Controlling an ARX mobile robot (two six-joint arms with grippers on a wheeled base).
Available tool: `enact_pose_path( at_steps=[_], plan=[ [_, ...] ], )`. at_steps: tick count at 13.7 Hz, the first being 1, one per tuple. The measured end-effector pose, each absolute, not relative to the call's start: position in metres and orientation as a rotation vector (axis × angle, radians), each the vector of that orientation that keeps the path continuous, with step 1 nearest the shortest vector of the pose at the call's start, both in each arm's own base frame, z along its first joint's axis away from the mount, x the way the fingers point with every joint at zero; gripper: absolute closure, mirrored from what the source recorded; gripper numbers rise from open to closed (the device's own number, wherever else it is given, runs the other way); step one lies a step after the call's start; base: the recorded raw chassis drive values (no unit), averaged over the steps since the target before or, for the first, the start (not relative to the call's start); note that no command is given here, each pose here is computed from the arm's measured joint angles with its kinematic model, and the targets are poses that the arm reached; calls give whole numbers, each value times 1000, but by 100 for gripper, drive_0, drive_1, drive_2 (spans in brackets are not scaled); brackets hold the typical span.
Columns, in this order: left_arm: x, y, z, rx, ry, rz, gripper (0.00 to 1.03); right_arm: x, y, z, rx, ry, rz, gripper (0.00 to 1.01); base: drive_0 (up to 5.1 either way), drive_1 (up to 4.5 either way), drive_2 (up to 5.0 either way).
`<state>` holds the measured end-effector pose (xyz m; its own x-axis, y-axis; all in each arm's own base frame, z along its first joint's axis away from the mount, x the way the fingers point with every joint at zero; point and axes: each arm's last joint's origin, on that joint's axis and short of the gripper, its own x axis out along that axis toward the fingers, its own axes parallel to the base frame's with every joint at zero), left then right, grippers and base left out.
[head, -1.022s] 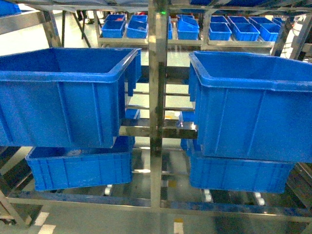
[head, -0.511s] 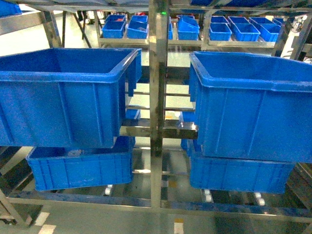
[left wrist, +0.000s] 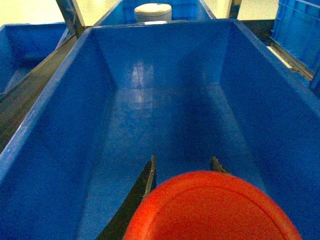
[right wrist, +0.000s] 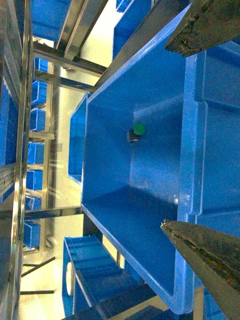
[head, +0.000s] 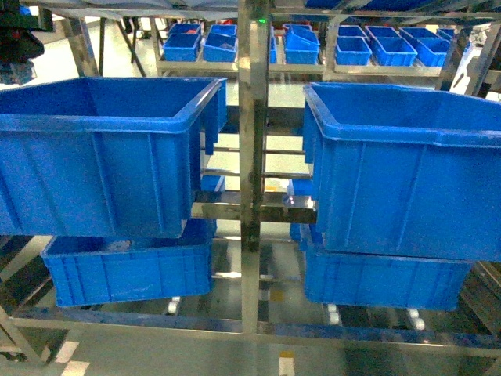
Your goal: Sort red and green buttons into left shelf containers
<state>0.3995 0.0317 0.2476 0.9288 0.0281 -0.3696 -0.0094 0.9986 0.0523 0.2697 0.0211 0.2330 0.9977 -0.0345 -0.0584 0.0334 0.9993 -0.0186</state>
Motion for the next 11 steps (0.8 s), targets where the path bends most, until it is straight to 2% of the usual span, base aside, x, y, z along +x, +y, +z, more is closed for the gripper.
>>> enact_pose_path(
  at_steps=[3,5,7,8,9,10,11],
  plan=[
    [412,34,225,74,391,23,77,270,21,233,-18,60,-34,3,0,0,0],
    [413,30,217,90,351,7,55,270,21,233,-18,61,-34,3,0,0,0],
    [404,30,210,87,357,-5,31,270,21,233,-18,60,-34,3,0,0,0],
    [399,31,213,82,359,-11,19,270,21,233,-18,61,-34,3,0,0,0],
    [376,42,229,50,345,-2,5,270,21,233,-18,60,-34,3,0,0,0],
    [326,66,249,-54,374,10,5,270,21,233,-18,60,-34,3,0,0,0],
    [305,72,261,-95,387,-4,5,270,21,233,-18,61,-34,3,0,0,0]
  ],
)
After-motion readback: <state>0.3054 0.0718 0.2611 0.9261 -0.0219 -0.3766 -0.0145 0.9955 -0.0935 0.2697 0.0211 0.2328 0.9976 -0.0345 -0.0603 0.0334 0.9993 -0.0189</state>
